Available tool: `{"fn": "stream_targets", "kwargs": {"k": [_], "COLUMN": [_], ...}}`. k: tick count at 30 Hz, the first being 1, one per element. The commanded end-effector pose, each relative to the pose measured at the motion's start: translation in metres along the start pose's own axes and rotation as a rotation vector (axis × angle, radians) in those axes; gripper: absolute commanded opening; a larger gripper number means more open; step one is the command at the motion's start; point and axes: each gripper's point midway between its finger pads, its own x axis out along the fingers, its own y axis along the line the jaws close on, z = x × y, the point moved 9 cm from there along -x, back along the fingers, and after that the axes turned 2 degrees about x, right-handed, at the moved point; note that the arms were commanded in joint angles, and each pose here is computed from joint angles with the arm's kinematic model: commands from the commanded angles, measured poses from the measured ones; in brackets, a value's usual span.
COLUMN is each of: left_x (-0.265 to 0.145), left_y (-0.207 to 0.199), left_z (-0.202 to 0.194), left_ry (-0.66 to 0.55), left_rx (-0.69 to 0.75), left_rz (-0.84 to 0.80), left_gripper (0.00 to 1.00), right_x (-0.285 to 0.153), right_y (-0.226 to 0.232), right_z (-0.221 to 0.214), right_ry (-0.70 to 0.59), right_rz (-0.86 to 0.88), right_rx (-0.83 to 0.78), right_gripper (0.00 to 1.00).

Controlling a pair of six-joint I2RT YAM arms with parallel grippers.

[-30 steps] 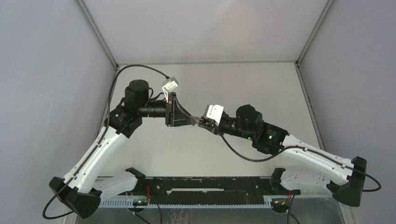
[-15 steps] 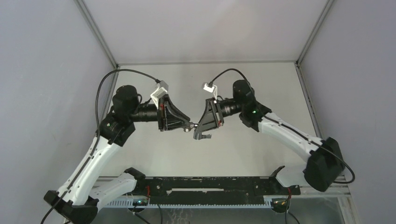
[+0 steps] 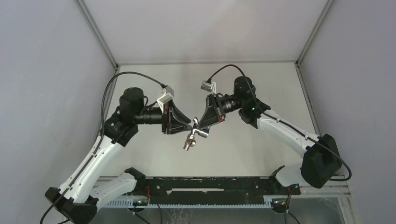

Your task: Install the water faucets

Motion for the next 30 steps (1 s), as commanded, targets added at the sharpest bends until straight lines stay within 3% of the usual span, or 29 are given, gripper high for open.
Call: {"fn": "stream_targets", "kwargs": {"k": [1, 4, 7, 12, 17, 23, 30], "left_x": [-0.003, 0.000, 0.000, -0.001, 0.007, 0.011, 0.022], "left_y": [0.007, 0.015, 0.023, 0.038, 0.065, 0.080, 0.099], "left_z": [0.008, 0.013, 0.021, 0.023, 0.012, -0.012, -0.042], "left_ry": [0.014, -0.019, -0.055, -0.075, -0.058, -0.009, 0.029], "left_rx": [-0.015, -0.041, -0.065, -0.100, -0.219, -0.324, -0.403], "left_rz": [0.113, 0.176, 0.239, 0.352, 0.490, 0.578, 0.611], "left_gripper": [0.49, 0.62, 0.68, 0.69, 0.69, 0.69, 0.70], "right_x": [-0.018, -0.017, -0.019, -0.024, -0.039, -0.062, -0.075], "right_y": [0.014, 0.007, -0.006, -0.021, -0.060, -0.093, -0.125], "right_z": [0.012, 0.014, 0.016, 0.019, 0.026, 0.026, 0.037], "right_ry": [-0.143, -0.182, -0.203, -0.261, -0.354, -0.441, -0.486], "right_rz": [-0.074, -0.091, -0.120, -0.143, -0.299, -0.485, -0.532], "right_rx": [-0.084, -0.062, -0.008, 0.039, 0.101, 0.145, 0.182], "right_gripper": [0.00, 0.00, 0.00, 0.00, 0.00, 0.00, 0.00]}}
